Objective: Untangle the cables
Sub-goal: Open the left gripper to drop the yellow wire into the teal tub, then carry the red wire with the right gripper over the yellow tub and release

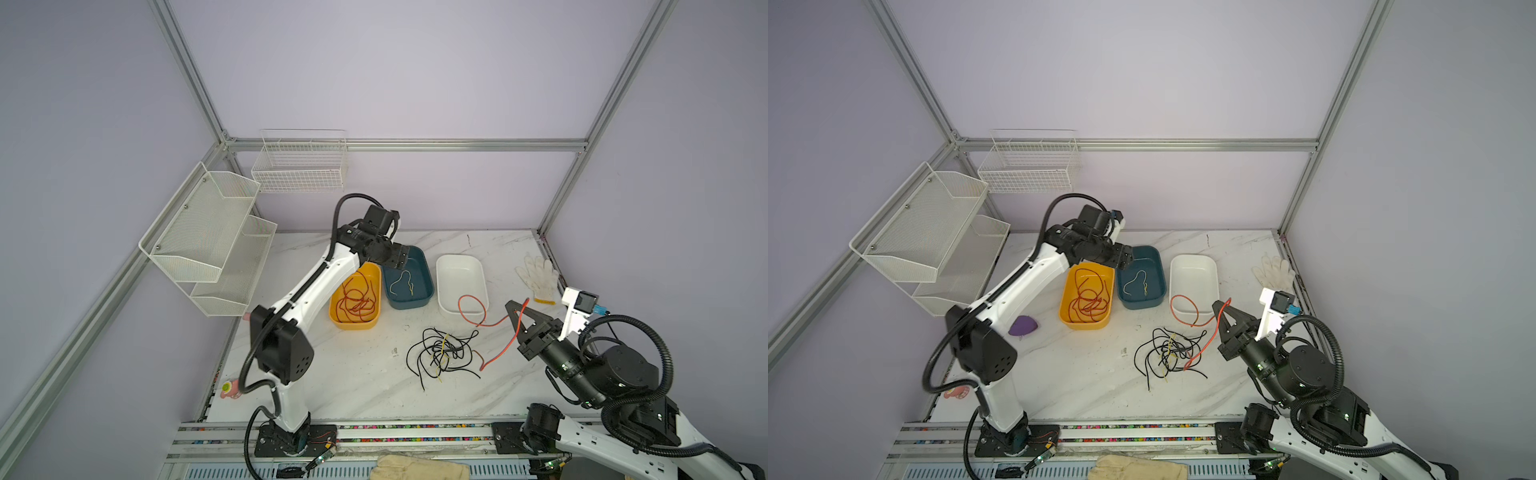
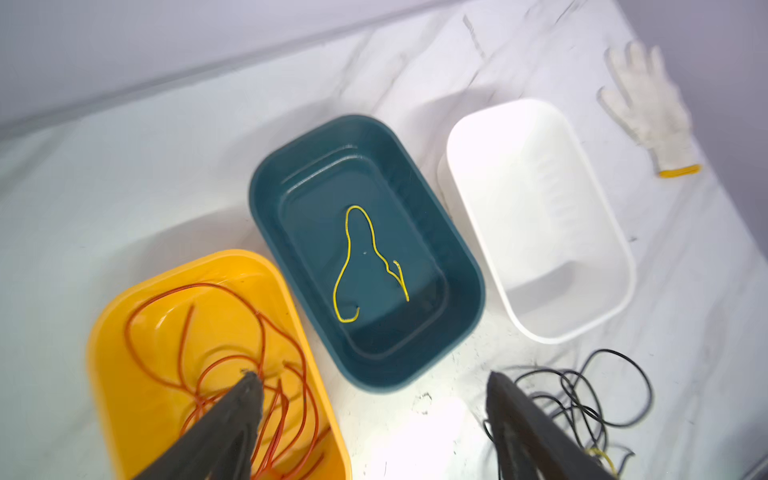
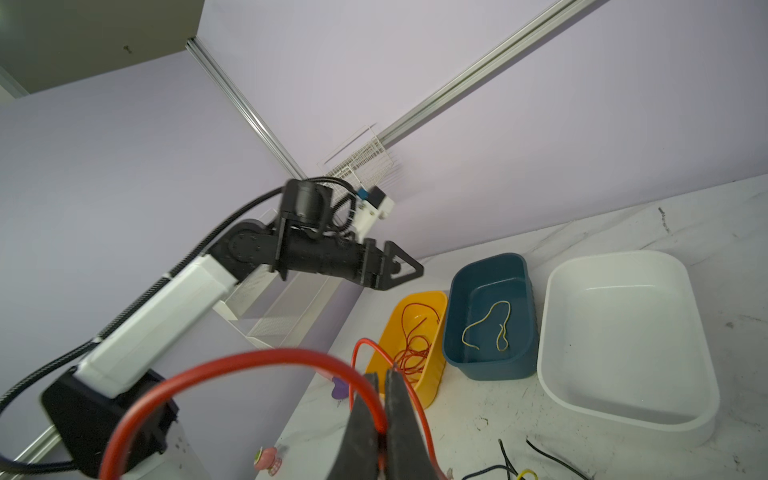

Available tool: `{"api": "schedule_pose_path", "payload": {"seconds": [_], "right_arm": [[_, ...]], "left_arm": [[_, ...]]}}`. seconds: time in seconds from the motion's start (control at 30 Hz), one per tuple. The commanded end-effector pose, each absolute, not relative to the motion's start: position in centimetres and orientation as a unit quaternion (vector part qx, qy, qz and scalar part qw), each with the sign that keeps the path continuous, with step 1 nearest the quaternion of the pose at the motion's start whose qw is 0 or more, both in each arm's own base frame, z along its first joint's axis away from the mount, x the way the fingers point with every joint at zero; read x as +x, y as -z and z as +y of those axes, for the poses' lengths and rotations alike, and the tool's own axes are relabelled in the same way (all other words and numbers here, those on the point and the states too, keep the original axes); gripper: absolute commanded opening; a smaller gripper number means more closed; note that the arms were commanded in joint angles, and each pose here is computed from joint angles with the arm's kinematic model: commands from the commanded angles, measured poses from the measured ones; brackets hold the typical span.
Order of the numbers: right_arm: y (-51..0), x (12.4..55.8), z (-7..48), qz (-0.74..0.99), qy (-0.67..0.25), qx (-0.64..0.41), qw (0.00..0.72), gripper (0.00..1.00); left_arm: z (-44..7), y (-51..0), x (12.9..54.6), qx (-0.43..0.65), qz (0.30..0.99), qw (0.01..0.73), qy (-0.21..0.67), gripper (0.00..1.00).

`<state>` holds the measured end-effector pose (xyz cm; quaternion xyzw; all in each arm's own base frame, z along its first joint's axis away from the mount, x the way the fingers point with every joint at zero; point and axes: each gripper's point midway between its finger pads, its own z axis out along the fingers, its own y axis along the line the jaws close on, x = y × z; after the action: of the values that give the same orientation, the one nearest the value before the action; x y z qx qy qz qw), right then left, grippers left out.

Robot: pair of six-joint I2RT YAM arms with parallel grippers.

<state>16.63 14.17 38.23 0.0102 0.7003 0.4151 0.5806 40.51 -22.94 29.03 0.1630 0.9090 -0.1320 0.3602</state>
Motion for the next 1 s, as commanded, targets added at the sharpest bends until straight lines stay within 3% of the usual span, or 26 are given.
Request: {"api": "schedule_pose_path", "payload": {"seconds": [0.0, 0.07, 0.2, 0.47, 0.77, 0.97], "right_arm": [[-37.5, 16.9, 16.6, 0.706, -0.422, -0.019, 0.569, 0.0], [-36.8, 17.5, 18.1, 0.717, -0.414, -0.034, 0.56, 0.0], [-35.5, 18.8, 21.0, 0.736, -0.395, -0.059, 0.547, 0.0], [-32.8, 21.8, 28.1, 0.763, -0.369, -0.106, 0.52, 0.0], [-29.9, 27.2, 34.4, 0.797, -0.336, -0.118, 0.487, 0.0], [-27.0, 31.9, 38.4, 0.811, -0.339, -0.119, 0.462, 0.0]], "left_arm": [[-19.9, -31.4, 36.9, 0.132, 0.894, 0.406, 0.133, 0.91], [-17.9, -32.5, 34.4, 0.113, 0.882, 0.438, 0.134, 1.0], [-13.9, -33.3, 29.7, 0.074, 0.851, 0.501, 0.138, 1.0], [-7.0, -29.7, 22.6, 0.003, 0.827, 0.552, 0.107, 1.0], [-4.1, -27.5, 20.5, -0.045, 0.781, 0.613, 0.109, 1.0], [-3.7, -26.5, 20.9, -0.061, 0.794, 0.598, 0.091, 1.0]]}}
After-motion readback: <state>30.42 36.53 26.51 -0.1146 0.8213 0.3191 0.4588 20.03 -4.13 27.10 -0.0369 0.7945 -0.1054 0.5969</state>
